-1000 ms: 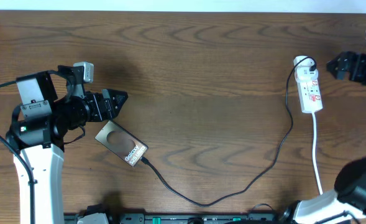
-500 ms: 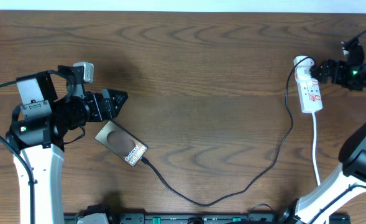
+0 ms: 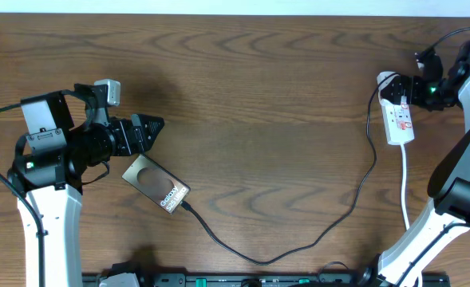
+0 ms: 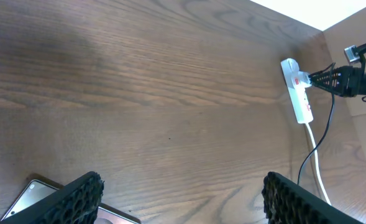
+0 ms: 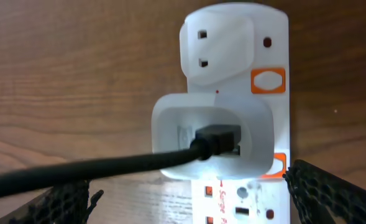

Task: Plug charger to phone and switch on socket
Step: 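Lower the right gripper onto the power strip beside the plugged socket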

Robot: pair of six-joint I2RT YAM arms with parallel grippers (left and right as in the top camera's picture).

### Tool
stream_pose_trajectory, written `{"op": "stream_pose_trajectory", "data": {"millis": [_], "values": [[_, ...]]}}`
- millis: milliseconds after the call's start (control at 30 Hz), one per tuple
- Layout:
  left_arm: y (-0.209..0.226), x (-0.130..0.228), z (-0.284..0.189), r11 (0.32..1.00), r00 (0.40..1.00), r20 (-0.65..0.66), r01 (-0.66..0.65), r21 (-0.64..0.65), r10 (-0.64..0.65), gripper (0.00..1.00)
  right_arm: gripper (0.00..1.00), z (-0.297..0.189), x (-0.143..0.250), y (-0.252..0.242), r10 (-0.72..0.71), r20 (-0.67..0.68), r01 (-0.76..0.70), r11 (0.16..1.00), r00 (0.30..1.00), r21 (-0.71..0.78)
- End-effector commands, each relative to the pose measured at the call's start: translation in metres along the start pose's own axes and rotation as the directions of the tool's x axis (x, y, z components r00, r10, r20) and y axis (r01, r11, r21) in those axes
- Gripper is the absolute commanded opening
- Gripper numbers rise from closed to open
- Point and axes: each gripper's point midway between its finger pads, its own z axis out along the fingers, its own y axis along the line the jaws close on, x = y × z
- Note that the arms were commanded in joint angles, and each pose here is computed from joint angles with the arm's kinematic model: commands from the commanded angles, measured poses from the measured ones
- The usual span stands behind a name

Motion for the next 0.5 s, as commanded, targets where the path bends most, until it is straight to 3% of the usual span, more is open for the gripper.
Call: {"op": "stream_pose_trajectory", "data": {"millis": [0, 467], "values": [[-0.004, -0.003, -0.001, 1.0, 1.0, 0.004, -0.028, 0.014, 0.028, 0.82, 0.99, 0.006, 0.002, 0.004, 0.026, -0.003, -0.026, 1.0, 1.0, -0.017], [-0.004, -0.003, -0.001, 1.0, 1.0, 0.004, -0.028, 0.014, 0.028, 0.82, 0.99, 0.017, 0.014, 0.006, 0.064, -0.029, -0.065, 0.998, 0.998, -0.025]]}}
